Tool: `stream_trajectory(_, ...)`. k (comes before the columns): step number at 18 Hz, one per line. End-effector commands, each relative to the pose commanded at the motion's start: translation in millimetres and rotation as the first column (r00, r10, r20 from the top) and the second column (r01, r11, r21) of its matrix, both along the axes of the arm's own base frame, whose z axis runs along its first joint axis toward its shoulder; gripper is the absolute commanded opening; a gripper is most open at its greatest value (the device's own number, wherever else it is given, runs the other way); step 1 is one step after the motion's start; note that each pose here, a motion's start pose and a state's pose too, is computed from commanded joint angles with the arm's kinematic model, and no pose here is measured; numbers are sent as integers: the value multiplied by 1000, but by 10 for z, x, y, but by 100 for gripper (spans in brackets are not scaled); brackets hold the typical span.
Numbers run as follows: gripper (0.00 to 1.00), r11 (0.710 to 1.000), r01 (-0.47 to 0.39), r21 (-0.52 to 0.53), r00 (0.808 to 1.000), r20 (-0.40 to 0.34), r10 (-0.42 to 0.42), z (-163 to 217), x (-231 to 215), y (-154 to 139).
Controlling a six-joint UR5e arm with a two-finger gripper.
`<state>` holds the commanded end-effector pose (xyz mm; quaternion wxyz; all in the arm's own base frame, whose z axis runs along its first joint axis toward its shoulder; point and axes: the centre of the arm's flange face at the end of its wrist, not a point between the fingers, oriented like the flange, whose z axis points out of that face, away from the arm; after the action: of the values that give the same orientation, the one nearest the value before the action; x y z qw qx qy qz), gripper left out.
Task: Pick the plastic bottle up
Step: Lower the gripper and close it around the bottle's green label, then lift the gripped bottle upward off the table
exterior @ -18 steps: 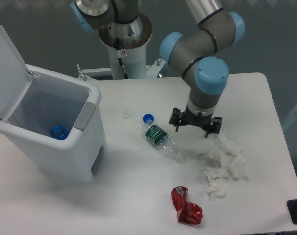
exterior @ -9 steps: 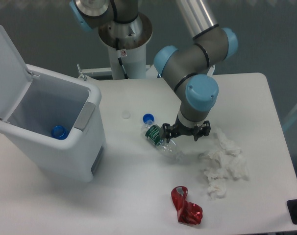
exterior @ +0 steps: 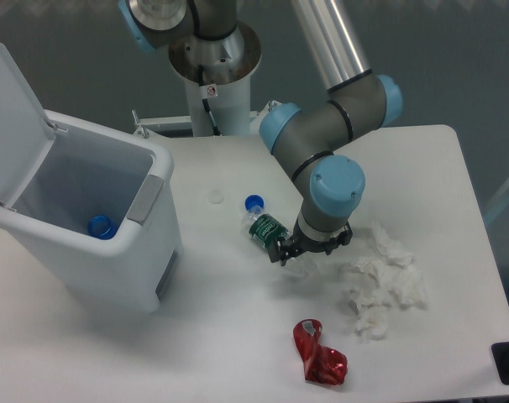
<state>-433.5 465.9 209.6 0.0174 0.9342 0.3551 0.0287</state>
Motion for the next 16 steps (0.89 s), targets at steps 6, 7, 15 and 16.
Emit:
stream_trajectory(6, 100, 999, 5, -36, 1000, -3, -5, -125, 59, 14)
stream_trajectory(7, 100, 999, 4, -41, 1000, -4, -4, -134, 56, 11)
stream_trajectory(15, 70, 998, -9, -55, 1000, -9, 8, -163, 76, 28)
stream_trajectory(16, 65, 999, -14, -53, 1000, -9, 13, -162, 76, 30)
